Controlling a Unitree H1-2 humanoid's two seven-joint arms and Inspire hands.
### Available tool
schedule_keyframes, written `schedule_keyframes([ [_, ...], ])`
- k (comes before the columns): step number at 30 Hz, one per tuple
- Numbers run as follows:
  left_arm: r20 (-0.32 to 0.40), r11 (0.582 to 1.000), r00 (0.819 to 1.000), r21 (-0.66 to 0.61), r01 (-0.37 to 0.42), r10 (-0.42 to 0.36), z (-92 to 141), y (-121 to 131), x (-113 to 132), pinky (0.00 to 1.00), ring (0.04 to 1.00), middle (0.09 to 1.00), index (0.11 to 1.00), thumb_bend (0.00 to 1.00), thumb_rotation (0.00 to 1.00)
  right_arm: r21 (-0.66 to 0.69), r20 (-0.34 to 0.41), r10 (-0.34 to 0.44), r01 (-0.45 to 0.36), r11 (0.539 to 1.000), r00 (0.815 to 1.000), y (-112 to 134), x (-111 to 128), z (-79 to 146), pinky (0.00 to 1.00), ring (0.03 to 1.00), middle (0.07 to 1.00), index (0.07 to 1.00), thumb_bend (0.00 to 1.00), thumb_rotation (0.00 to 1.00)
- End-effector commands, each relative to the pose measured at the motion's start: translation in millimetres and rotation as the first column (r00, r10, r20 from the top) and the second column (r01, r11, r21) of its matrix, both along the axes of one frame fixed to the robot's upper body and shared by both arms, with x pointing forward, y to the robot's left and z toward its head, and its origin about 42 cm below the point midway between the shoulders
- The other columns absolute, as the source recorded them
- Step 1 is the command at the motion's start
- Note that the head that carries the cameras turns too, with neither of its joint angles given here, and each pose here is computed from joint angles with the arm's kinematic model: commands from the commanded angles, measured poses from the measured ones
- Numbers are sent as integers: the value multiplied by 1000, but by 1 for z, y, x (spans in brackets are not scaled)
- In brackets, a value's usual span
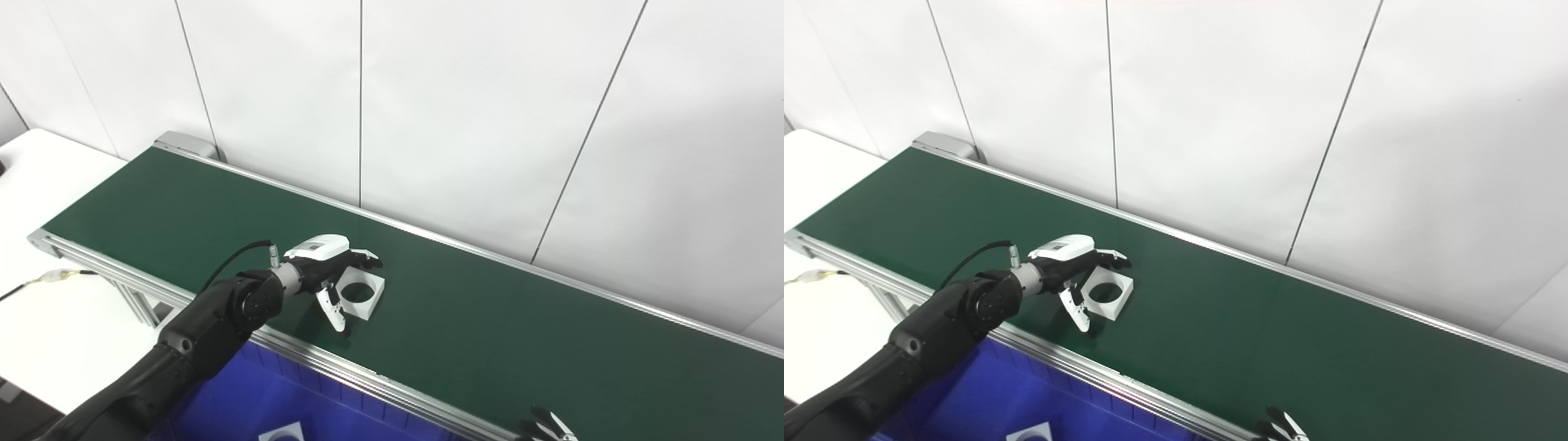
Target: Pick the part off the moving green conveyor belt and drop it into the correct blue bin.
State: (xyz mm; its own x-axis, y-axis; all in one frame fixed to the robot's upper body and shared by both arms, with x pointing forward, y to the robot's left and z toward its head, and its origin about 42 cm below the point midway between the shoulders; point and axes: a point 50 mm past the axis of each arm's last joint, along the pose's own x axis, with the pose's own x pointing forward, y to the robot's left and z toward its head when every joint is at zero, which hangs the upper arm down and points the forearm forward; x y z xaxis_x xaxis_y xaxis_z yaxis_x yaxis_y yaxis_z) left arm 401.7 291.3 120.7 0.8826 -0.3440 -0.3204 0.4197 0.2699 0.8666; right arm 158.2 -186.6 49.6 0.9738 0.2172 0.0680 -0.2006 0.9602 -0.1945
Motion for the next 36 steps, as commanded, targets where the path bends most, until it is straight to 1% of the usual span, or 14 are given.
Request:
schedule_keyframes([
  [1, 106, 1000, 994, -6, 15, -15, 21, -3, 14, 790, 790, 814, 825, 834, 0, 27, 92, 9, -12, 1000, 996, 3, 1, 13, 595, 685, 760, 842, 549, 559],
  [3, 124, 1000, 992, -11, 16, -15, 18, -4, 14, 759, 773, 796, 795, 821, 0, 27, 92, 9, -11, 1000, 996, 3, 1, 13, 594, 684, 759, 842, 555, 567],
  [5, 155, 1000, 988, -17, 21, -18, 14, -5, 13, 649, 653, 695, 728, 810, 0, 29, 94, 7, -9, 1000, 996, 4, 1, 13, 591, 681, 758, 842, 562, 572],
  [7, 176, 999, 984, -15, 28, -25, 11, -5, 12, 630, 628, 674, 709, 804, 0, 27, 94, 6, -9, 1000, 996, 4, 1, 14, 590, 680, 757, 841, 563, 576],
  [8, 181, 999, 983, -13, 31, -28, 10, -5, 12, 633, 608, 569, 669, 650, 0, 27, 94, 7, -9, 1000, 996, 4, 1, 14, 591, 682, 759, 842, 564, 582],
  [9, 190, 999, 981, -20, 44, -39, 9, -3, 11, 634, 601, 533, 655, 599, 0, 29, 94, 6, -9, 1000, 996, 4, 1, 14, 591, 683, 759, 843, 565, 584],
  [10, 197, 998, 979, -26, 53, -47, 8, -3, 11, 618, 577, 503, 565, 552, 0, 30, 94, 6, -9, 1000, 996, 4, 1, 14, 592, 683, 758, 841, 565, 579],
  [11, 203, 998, 978, -40, 56, -47, 8, -2, 11, 612, 569, 493, 534, 536, 0, 32, 94, 6, -9, 999, 996, 4, 1, 14, 592, 683, 758, 841, 565, 576],
  [12, 207, 997, 977, -56, 58, -45, 8, -1, 11, 536, 489, 489, 523, 515, 0, 34, 95, 6, -9, 999, 995, 4, 1, 14, 592, 684, 758, 840, 563, 574],
  [13, 209, 996, 977, -70, 58, -42, 8, 0, 11, 474, 449, 489, 519, 506, 0, 34, 95, 7, -10, 999, 995, 4, 1, 15, 592, 684, 758, 840, 562, 573],
  [14, 208, 995, 977, -80, 57, -39, 8, 1, 11, 446, 433, 493, 517, 502, 0, 34, 96, 8, -11, 999, 995, 4, 1, 15, 591, 685, 759, 840, 561, 574],
  [20, 209, 992, 977, -101, 73, -51, 9, 2, 11, 420, 418, 494, 514, 500, 0, 35, 97, 8, -12, 999, 995, 4, 1, 15, 584, 681, 759, 839, 566, 575],
  [28, 218, 990, 974, -109, 90, -64, 12, 1, 9, 441, 426, 502, 495, 501, 0, 33, 97, 11, -14, 999, 995, 3, 0, 15, 581, 679, 761, 840, 549, 565],
  [36, 264, 985, 961, -121, 122, -86, 36, -2, -6, 431, 418, 488, 515, 501, 0, 36, 98, 8, -11, 999, 995, 3, 0, 15, 572, 672, 758, 840, 545, 560],
])
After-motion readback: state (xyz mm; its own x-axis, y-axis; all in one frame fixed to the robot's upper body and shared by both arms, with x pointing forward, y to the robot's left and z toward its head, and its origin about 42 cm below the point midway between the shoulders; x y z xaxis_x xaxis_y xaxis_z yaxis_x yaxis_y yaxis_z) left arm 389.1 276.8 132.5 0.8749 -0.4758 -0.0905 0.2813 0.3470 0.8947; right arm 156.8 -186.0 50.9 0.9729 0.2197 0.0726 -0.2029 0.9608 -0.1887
